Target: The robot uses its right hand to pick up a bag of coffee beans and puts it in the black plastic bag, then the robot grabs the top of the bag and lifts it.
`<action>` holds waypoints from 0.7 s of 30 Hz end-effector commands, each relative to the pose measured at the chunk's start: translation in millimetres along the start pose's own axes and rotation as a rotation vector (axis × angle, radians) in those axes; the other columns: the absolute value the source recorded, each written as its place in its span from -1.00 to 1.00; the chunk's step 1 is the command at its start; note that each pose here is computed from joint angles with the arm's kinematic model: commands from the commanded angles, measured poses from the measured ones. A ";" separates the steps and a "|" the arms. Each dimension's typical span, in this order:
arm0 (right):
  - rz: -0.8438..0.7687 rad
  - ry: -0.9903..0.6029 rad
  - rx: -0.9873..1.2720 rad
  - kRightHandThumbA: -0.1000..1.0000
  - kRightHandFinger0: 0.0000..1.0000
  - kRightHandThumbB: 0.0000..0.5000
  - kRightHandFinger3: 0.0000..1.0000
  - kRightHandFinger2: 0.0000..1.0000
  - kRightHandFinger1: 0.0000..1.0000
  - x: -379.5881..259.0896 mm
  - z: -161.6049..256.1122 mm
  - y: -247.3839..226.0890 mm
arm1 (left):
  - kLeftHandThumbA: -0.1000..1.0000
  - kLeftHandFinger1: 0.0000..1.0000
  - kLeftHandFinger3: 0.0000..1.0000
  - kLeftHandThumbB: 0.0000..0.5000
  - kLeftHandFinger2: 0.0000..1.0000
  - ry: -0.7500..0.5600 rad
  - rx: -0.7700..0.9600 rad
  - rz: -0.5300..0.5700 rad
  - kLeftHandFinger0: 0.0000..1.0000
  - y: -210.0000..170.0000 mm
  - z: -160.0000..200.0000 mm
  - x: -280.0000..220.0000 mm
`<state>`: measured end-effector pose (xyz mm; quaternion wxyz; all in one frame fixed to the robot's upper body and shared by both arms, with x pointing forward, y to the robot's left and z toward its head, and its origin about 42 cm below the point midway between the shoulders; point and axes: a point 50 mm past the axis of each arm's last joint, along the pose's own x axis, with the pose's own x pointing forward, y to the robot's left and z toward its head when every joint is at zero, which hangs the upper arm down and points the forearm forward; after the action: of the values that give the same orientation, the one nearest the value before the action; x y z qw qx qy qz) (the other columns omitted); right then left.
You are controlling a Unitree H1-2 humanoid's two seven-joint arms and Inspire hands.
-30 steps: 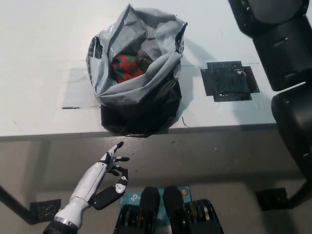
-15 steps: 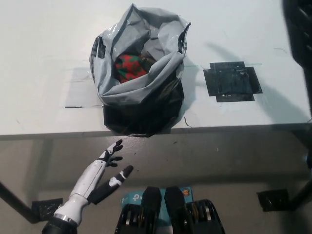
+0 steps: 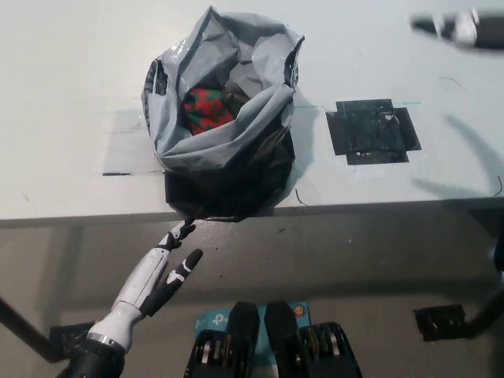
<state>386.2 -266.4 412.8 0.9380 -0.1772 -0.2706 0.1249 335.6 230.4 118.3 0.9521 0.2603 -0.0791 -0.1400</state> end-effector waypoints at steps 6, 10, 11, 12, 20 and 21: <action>-0.049 -0.381 0.080 1.00 1.00 0.82 1.00 1.00 1.00 -181.3 52.7 89.4 | 1.00 1.00 1.00 0.01 1.00 -0.140 -0.126 0.008 1.00 29.1 20.9 21.2; -0.050 -0.251 0.121 1.00 1.00 0.58 1.00 1.00 1.00 -199.7 23.0 109.8 | 1.00 1.00 1.00 0.08 1.00 -0.112 -0.145 0.017 1.00 24.8 12.8 7.3; -0.049 -0.190 0.124 1.00 1.00 0.33 1.00 1.00 1.00 -206.0 5.0 115.5 | 1.00 1.00 1.00 0.10 1.00 -0.100 -0.150 0.016 1.00 22.5 10.0 2.0; -0.053 -0.148 0.122 1.00 1.00 0.30 1.00 1.00 1.00 -211.8 -6.2 119.8 | 1.00 1.00 1.00 0.10 1.00 -0.087 -0.158 0.013 1.00 19.5 7.4 -3.4; -0.109 0.161 0.219 1.00 1.00 0.22 1.00 1.00 1.00 -233.1 -84.9 154.5 | 1.00 1.00 1.00 0.13 1.00 0.002 -0.186 -0.023 1.00 -4.5 -15.0 -50.7; -0.106 0.181 0.221 1.00 1.00 0.12 1.00 1.00 1.00 -235.0 -92.1 158.0 | 1.00 1.00 1.00 0.09 1.00 0.009 -0.184 -0.027 1.00 -6.2 -16.8 -54.3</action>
<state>226.0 -236.9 203.7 0.9822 -0.0597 -0.1190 0.1328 314.2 238.9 95.0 0.9664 0.2089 -0.0373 -0.1451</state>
